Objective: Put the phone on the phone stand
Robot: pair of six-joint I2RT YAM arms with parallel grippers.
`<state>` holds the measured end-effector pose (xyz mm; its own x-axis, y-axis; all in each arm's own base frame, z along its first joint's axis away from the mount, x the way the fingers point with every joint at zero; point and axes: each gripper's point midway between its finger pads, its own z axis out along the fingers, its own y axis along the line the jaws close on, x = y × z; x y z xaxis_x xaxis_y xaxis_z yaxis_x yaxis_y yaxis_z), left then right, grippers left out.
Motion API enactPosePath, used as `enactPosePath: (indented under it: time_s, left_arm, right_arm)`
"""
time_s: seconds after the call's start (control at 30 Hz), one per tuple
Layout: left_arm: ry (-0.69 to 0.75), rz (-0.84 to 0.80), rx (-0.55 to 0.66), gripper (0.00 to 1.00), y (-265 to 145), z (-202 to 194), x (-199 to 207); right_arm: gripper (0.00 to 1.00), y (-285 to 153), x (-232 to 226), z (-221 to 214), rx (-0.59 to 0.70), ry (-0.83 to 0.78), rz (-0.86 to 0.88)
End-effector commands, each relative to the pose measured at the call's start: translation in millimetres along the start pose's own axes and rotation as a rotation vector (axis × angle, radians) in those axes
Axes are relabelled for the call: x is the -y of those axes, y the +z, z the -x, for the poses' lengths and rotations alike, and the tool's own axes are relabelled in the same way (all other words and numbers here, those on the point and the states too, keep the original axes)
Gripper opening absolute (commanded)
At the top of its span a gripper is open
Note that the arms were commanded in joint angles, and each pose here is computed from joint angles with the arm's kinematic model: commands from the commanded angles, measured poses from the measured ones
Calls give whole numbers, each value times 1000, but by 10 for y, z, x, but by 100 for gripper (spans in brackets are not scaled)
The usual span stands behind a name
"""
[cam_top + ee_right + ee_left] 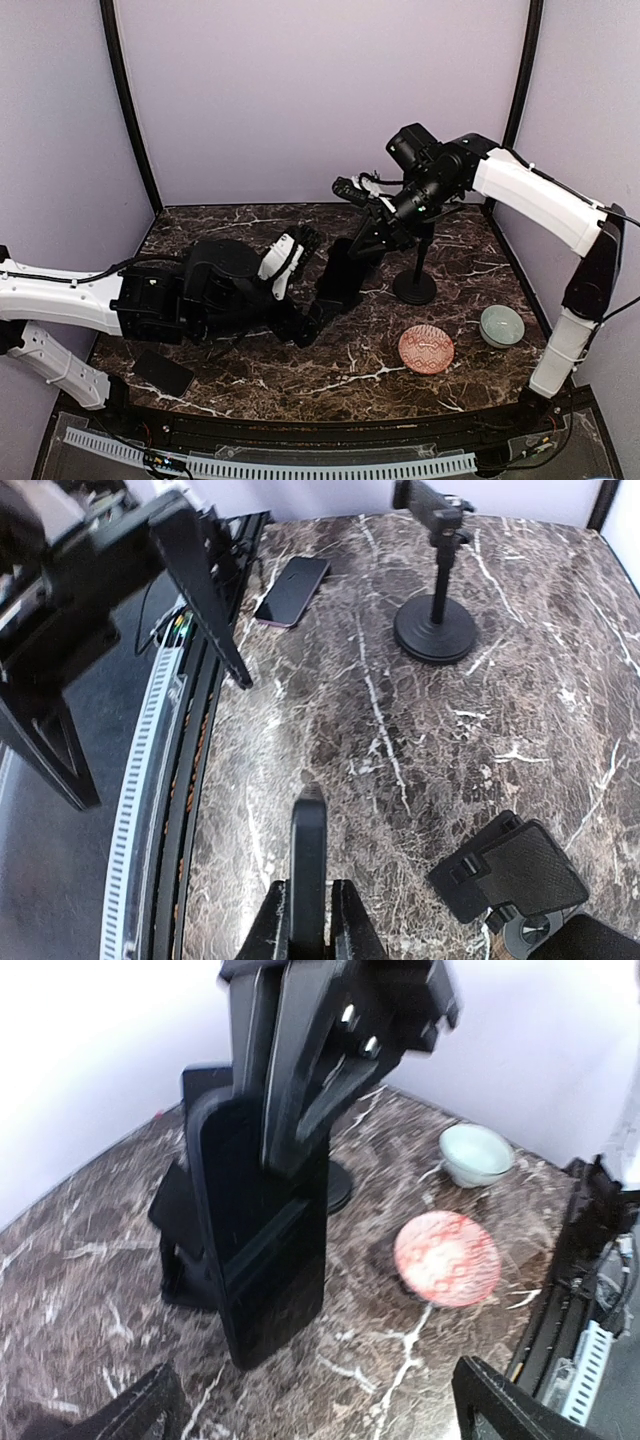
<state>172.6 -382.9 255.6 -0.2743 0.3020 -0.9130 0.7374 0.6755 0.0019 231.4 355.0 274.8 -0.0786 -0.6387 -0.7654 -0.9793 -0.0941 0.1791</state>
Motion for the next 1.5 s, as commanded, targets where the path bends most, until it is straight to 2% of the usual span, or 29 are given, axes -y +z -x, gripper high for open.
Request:
enactPosePath:
  time_s: [0.0,0.23,0.4,0.57,0.83,1.0,1.07,1.13,1.23,1.3,1.37,1.47]
  left_arm:
    - [89,-194,35,92,-117,76,263]
    - [68,-358,68,79,-144,294,406]
    - [34,-347,80,70,-91,337,294]
    - [4,-383,96,52,-70,350,247]
    - [9,-484,73,25,-21,336,397]
    - [12,-484,74,0,12,341,387]
    - [6,-484,99,0,-4,381,370]
    - [4,-492,115,0,-22,406,365]
    - [8,-495,129,0,-35,442,358]
    - [13,-498,133,0,-40,454,360]
    - [16,-498,138,0,-40,471,356]
    - [19,-497,140,0,-25,494,338]
  right_arm:
    - [0,-105,-334,139,-9,-143,39]
    - [0,-24,-706,245,-36,-208,124]
    - [0,19,-837,255,-52,-234,150]
    - [0,52,-920,235,-62,-249,171]
    - [0,99,-910,227,-70,-247,175]
    - [0,91,-909,221,-70,-241,169]
    - [1,78,-914,213,-70,-245,164]
    - [10,64,-923,202,-70,-246,157]
    - [36,3,-889,193,-59,-233,130]
    - [47,-105,-828,201,-33,-214,106]
    - [55,-270,-733,230,5,-180,74]
    - [60,-524,-594,213,65,-124,39]
